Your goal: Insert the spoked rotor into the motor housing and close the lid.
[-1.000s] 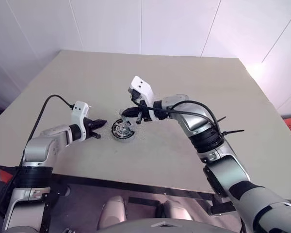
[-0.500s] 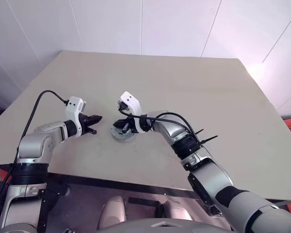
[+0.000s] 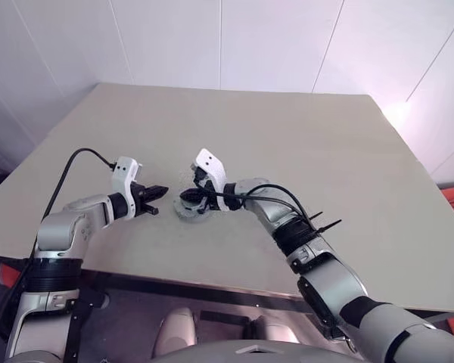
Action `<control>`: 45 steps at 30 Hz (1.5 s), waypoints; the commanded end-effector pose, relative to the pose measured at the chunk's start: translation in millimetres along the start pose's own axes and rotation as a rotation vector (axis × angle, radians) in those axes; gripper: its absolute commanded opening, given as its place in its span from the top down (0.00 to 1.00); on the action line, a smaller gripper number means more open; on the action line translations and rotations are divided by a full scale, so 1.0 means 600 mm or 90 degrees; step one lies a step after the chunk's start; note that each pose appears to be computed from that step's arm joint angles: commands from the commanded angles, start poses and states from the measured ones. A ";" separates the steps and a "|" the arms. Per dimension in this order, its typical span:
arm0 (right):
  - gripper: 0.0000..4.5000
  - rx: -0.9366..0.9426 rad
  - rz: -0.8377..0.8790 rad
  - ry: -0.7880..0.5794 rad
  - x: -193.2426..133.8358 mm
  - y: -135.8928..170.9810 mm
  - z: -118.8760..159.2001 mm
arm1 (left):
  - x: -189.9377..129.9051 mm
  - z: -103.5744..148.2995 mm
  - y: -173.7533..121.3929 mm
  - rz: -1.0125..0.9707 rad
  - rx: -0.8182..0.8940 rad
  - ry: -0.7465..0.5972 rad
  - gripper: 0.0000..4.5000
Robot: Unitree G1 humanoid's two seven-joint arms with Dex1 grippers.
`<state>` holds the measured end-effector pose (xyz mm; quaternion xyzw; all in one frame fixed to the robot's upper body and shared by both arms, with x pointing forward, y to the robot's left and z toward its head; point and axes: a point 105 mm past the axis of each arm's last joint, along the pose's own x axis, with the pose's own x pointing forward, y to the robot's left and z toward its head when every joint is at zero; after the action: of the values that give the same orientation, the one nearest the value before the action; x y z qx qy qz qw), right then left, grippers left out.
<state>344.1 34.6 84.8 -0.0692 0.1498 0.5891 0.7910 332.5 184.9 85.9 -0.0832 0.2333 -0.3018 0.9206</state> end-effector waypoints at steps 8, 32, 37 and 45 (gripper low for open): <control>0.96 -0.120 0.011 -0.126 -0.041 0.014 0.087 | -0.004 0.018 -0.009 -0.024 0.017 -0.017 1.00; 0.01 -0.100 0.030 -0.084 -0.017 0.014 0.021 | -0.019 0.002 -0.022 -0.066 0.010 0.007 1.00; 0.01 -0.089 0.030 -0.076 -0.008 0.015 0.007 | -0.023 0.001 -0.027 -0.077 0.009 0.012 1.00; 0.01 -0.096 0.028 -0.068 -0.005 0.017 -0.006 | -0.031 0.001 -0.027 -0.077 0.013 0.018 1.00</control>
<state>333.4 29.8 73.7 -0.0883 0.0868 0.6135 0.7799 311.3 183.0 85.4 -0.0932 0.2571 -0.3503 0.8958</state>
